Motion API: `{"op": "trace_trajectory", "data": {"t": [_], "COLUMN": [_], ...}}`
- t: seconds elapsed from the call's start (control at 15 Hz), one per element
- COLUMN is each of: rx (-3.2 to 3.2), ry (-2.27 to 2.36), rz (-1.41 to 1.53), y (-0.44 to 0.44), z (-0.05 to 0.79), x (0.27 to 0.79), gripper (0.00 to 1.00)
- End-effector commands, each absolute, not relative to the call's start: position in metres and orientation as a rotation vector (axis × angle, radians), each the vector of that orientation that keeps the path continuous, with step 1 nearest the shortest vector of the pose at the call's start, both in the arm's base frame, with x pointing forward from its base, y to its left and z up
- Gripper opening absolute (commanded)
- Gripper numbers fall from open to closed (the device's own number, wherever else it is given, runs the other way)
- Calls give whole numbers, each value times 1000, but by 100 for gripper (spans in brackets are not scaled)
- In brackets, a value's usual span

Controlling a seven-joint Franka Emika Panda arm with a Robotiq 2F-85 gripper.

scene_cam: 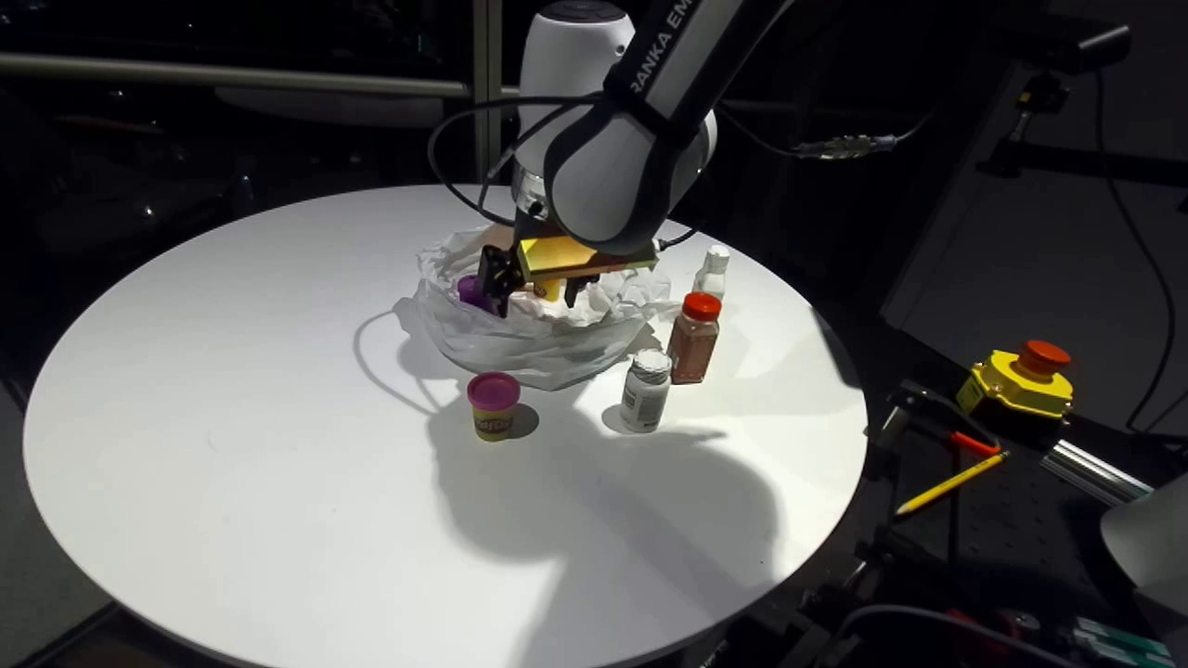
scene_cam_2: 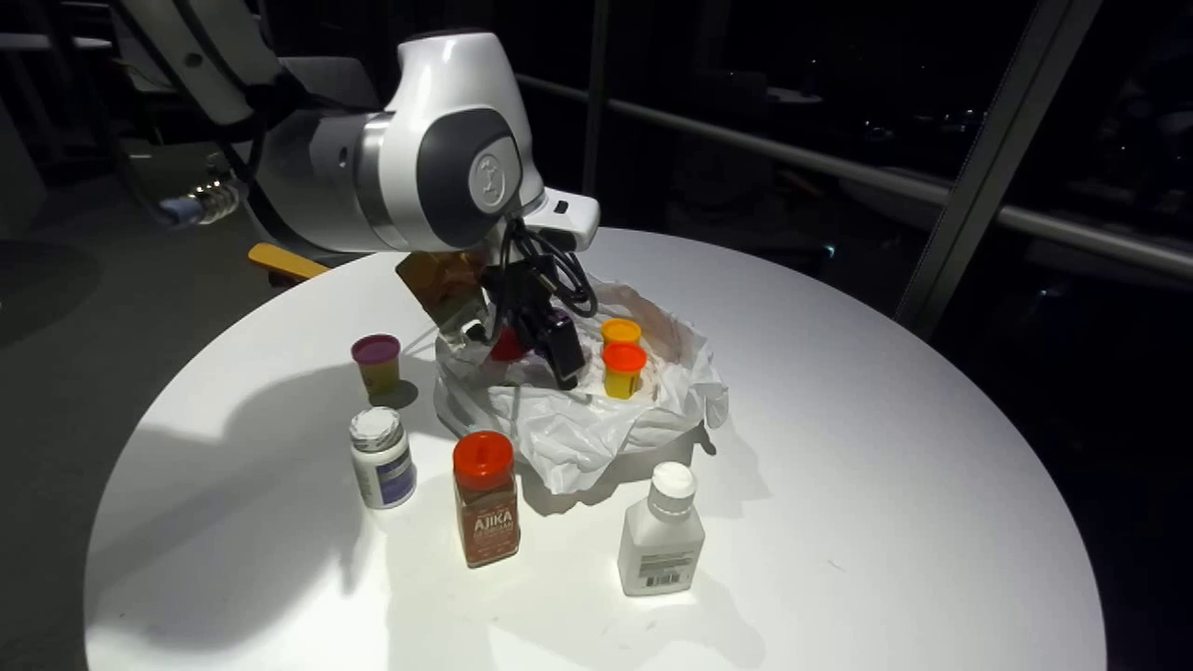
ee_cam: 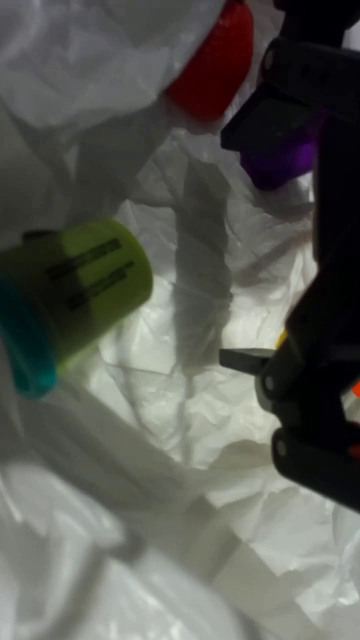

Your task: Remove the objects in the plastic and put them on the table

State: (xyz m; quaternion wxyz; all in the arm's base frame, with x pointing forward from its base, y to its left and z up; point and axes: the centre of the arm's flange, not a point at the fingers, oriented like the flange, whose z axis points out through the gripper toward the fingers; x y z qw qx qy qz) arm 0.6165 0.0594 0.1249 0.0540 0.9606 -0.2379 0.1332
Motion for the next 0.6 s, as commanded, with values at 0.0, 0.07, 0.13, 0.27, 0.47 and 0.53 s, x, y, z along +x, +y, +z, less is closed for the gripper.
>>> {"op": "trace_trajectory", "data": {"t": [0.0, 0.07, 0.13, 0.27, 0.47, 0.53], "rx": [2937, 2950, 2956, 2956, 2955, 2955], "ry": [-725, -723, -721, -723, -726, -727], "rz": [392, 386, 384, 384, 384, 384], "y": [67, 73, 76, 76, 74, 73], "z": [123, 122, 122, 123, 123, 123], "x": [615, 615, 615, 615, 616, 616], "gripper": [100, 100, 100, 100, 100, 100]}}
